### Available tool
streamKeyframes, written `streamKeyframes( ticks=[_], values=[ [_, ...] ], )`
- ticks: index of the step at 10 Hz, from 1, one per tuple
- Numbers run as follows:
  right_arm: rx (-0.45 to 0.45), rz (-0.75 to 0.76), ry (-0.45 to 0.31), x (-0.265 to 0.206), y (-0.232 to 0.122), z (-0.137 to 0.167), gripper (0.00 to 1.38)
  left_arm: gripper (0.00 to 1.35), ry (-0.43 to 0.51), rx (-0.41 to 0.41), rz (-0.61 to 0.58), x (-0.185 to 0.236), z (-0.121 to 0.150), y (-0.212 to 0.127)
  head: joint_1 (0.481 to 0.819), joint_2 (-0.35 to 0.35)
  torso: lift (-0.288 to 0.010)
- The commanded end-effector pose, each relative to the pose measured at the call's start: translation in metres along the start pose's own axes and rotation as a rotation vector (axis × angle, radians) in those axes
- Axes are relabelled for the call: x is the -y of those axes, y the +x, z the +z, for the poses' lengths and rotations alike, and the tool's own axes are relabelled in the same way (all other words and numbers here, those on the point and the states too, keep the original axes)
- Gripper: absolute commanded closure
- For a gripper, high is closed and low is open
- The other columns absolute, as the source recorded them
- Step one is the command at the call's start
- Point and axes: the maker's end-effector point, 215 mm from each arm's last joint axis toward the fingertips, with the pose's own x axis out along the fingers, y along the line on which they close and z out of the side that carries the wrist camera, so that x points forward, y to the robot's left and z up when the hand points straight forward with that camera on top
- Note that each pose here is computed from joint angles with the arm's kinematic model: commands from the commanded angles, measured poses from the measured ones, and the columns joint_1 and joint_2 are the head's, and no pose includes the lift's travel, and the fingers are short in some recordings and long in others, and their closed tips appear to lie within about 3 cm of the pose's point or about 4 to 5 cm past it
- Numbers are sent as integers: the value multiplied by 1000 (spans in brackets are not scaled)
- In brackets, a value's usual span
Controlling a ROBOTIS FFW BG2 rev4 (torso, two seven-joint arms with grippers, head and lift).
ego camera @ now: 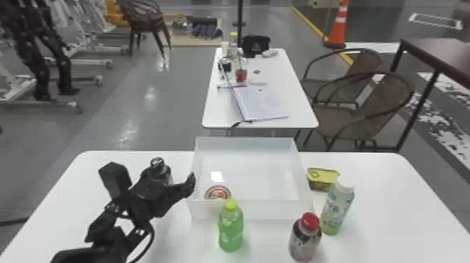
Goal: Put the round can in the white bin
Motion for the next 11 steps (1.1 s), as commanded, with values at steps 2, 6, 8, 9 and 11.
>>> streamKeyframes(
  ticks=[2,6,8,9,11],
  values=[
    [3,1,-1,0,0,2,94,128,39,45,184,-48,-2,-73,549,0,-100],
    [8,-1,-2,-1,-4,5,96,128,88,56,402,-78,-26,-162,549,0,-100],
    [6,-6,1,0,-9,4,96,128,110,34,472,-80,-42,-194,549,0,-100],
    [4,-9,2,0,-12,4,94,128,111,17,500,-81,-51,-208,549,0,-100],
    [3,-17,2,2,-19,5,96,128,130,19,534,-82,-54,-224,549,0,-100]
  ],
)
